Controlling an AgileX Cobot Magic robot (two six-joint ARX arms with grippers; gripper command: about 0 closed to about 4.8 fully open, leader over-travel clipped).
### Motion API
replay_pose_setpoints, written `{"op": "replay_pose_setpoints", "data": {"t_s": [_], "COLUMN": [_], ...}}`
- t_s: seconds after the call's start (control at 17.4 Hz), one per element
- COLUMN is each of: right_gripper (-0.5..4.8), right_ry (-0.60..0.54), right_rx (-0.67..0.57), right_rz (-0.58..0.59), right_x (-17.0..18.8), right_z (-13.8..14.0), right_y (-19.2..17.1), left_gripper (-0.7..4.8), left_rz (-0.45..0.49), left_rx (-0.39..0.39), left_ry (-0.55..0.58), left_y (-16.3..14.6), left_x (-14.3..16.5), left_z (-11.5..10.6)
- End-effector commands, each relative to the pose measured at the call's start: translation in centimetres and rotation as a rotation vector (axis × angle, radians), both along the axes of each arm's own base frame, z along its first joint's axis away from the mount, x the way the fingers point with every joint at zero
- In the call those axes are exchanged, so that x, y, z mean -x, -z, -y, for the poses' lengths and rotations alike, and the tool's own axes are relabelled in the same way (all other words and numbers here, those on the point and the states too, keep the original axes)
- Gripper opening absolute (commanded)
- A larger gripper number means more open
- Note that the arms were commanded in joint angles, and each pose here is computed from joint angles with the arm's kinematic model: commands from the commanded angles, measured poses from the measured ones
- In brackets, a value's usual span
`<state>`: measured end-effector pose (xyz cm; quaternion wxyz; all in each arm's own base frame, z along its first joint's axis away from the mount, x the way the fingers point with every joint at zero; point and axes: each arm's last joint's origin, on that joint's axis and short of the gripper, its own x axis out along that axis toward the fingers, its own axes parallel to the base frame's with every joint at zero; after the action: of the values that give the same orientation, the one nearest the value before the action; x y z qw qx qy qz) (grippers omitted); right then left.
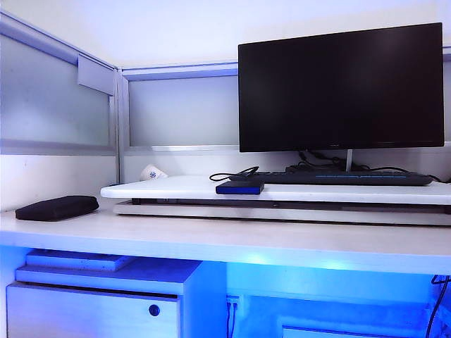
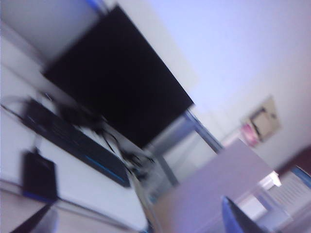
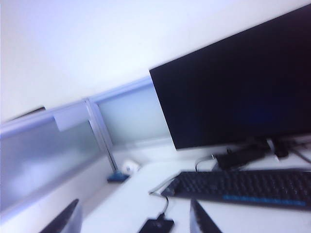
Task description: Unplug the data cable of the portable hard drive.
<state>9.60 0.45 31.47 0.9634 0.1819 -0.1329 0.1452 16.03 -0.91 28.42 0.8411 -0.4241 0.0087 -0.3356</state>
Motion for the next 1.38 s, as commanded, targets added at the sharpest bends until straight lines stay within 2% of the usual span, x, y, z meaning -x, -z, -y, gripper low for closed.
{"op": "replay_pose_setpoints", "data": {"t_s": [0.06,0.11,0.17,0.34,0.52,0.69,0.92,1.09,1.38], "right_gripper": [3.31,3.83,4.0,4.01,4.01,4.01,4.01,4.01,4.01], "right_ry": [-0.004,-0.004,-0.005,-0.025,-0.047,-0.048,-0.054,-0.054,-0.089], "right_rx": [0.003,0.003,0.003,0.007,0.012,0.011,0.011,0.013,0.023], "right_rz": [-0.026,-0.041,-0.047,-0.084,-0.116,-0.138,-0.172,-0.199,-0.227], "right_x": [-1.8,-2.5,-3.1,-4.9,-6.2,-7.3,-9.2,-11.3,-14.5], "right_z": [0.0,0.1,0.1,0.1,0.0,0.1,0.1,0.1,-0.6], "right_y": [-1.1,-1.3,-1.4,-1.3,-1.3,-1.5,-1.5,-1.2,-0.6], "left_gripper": [4.72,4.73,4.79,4.79,4.79,4.79,4.79,4.79,4.79], "left_rz": [0.013,-0.01,-0.044,-0.189,-0.301,-0.351,-0.394,-0.424,-0.512], "left_rx": [0.06,0.069,0.074,0.055,0.056,0.078,0.069,0.067,0.056], "left_ry": [0.078,0.11,0.129,0.22,0.308,0.333,0.37,0.369,0.387], "left_y": [0.3,0.7,1.2,3.2,4.4,5.3,6.6,7.9,11.2], "left_x": [-1.5,-2.2,-2.8,-5.4,-9.1,-12.8,-16.6,-18.6,-20.3], "left_z": [2.3,3.4,4.4,7.4,9.2,10.5,11.8,12.5,13.3]}}
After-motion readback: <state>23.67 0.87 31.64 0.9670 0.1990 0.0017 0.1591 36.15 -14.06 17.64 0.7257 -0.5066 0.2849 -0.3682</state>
